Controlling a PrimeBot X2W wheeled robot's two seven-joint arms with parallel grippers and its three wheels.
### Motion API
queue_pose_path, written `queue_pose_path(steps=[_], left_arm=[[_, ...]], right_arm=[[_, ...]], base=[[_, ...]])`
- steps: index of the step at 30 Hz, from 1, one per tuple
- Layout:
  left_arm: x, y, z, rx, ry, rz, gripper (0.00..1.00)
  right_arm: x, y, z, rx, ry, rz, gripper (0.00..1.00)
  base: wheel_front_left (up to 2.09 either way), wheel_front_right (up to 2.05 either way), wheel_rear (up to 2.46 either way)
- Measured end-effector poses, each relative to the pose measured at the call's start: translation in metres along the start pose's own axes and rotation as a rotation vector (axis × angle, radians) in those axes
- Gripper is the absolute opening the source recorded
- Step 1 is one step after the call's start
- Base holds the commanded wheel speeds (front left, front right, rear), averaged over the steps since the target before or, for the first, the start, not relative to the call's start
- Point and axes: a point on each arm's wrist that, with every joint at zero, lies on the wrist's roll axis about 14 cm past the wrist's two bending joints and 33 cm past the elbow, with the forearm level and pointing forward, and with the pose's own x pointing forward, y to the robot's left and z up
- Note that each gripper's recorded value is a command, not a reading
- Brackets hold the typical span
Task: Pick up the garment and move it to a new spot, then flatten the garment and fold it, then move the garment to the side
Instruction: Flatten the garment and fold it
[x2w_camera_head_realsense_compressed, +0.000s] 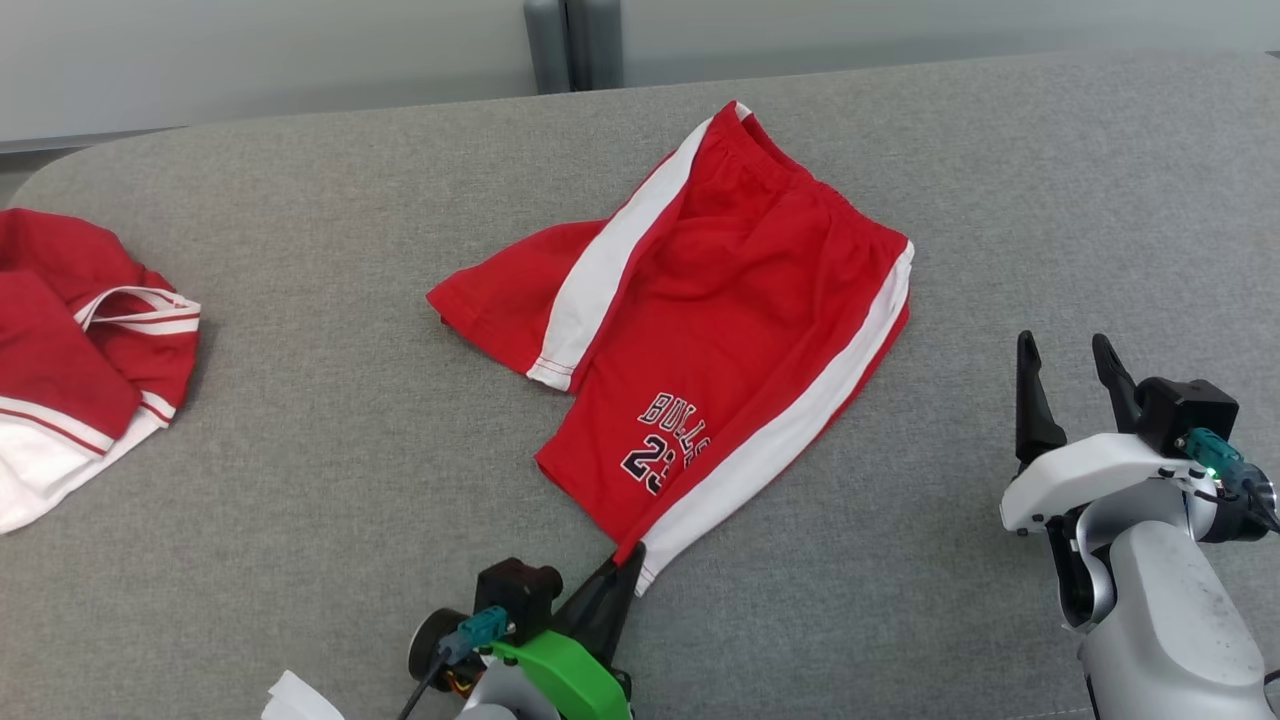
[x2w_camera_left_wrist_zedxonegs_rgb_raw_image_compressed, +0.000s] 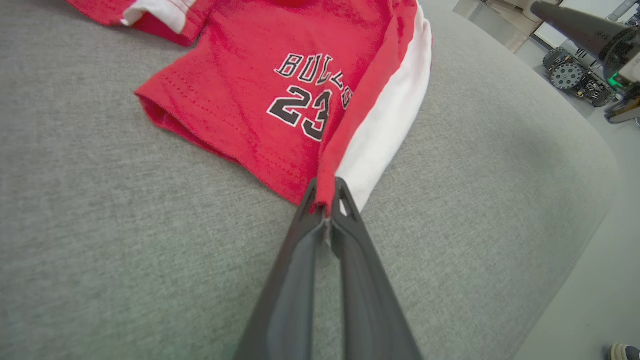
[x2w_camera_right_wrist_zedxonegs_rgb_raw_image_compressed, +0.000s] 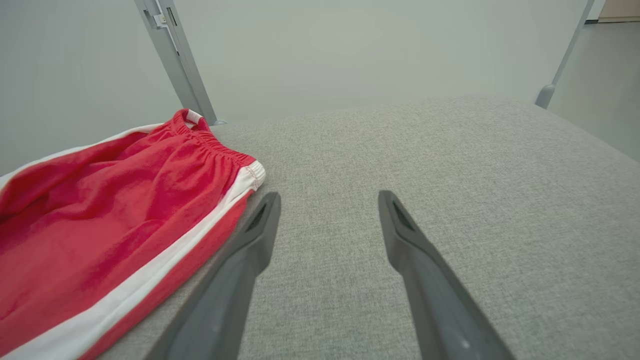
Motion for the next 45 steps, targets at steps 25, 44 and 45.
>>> queue_pose_path(steps=[25,44,45], left_arm=[[-0.064,0.128,0.074,0.204,-0.198,0.505,0.00],[-0.082,0.122,0.087,0.249,-0.276,0.576,1.00],[-0.083,0.123,0.084,0.243,-0.269,0.578,1.00]], right_arm=[[-0.052,-0.004,-0.001,0.050,-0.004,-0.018,1.00],[-0.071,0.065,0.023,-0.039,-0.091,0.209,1.00],[-0.071,0.067,0.021,-0.040,-0.086,0.216,1.00]], base=[[0.00,0.00,0.00],[0.00,0.00,0.00],[0.00,0.00,0.00]])
